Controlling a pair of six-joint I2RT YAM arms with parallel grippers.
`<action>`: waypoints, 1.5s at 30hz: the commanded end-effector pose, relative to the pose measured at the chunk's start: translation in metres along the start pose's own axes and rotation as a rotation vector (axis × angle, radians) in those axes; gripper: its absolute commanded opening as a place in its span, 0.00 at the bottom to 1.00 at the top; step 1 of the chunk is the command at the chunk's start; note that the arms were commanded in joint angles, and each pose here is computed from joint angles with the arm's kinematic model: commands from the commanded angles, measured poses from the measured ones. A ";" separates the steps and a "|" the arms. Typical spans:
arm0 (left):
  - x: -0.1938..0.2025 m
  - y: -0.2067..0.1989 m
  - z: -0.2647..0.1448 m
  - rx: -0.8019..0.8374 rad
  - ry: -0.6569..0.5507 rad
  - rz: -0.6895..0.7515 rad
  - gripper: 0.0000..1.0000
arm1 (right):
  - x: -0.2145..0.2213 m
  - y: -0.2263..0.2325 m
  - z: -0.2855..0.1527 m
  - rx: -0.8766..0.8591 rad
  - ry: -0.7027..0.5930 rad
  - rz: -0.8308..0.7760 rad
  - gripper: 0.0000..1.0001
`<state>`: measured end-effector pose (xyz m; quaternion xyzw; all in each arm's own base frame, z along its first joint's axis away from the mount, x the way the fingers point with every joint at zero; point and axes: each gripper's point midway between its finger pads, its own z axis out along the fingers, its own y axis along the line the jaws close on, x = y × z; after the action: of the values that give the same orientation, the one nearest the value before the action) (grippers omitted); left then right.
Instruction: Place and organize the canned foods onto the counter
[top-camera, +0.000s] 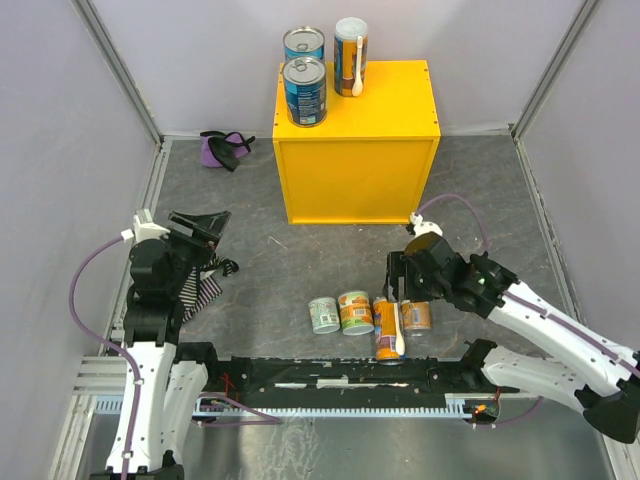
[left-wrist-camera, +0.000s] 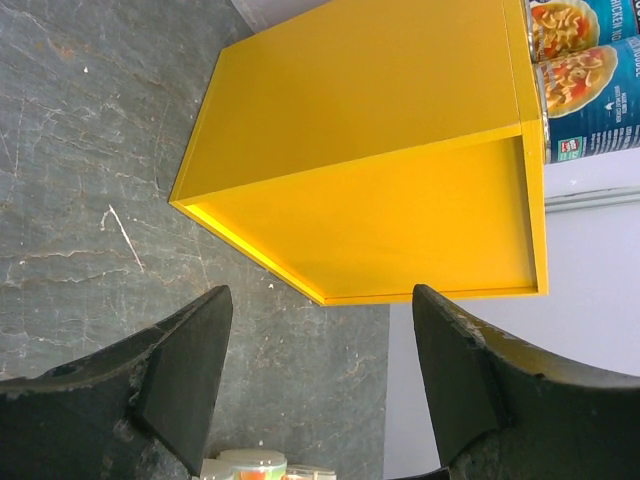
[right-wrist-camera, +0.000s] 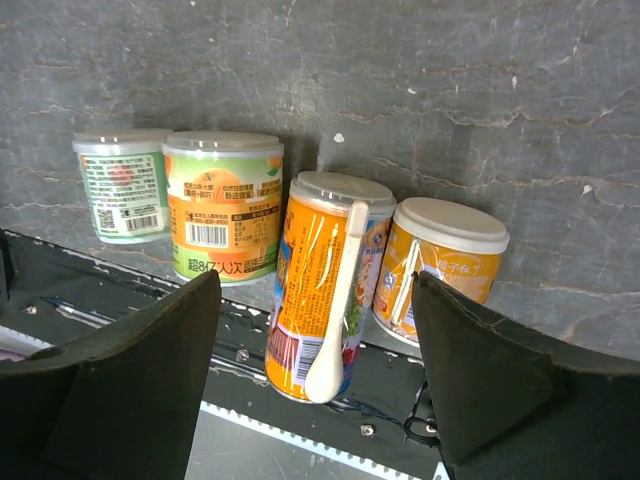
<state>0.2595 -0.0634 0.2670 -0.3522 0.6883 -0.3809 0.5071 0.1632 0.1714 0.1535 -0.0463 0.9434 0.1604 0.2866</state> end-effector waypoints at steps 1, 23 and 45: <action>0.001 -0.010 0.001 0.048 0.011 -0.026 0.79 | 0.003 0.003 0.013 0.031 -0.008 0.044 0.85; 0.012 0.000 0.015 0.044 0.067 -0.022 0.79 | 0.038 0.002 0.073 0.155 0.082 0.046 0.87; 0.014 0.002 0.016 0.055 0.067 -0.041 0.78 | 0.065 -0.010 0.102 0.215 0.154 0.018 0.88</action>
<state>0.2712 -0.0725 0.2426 -0.3447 0.7041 -0.3935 0.4802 0.1600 0.1901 0.0377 -0.0230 0.9771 0.0531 0.2048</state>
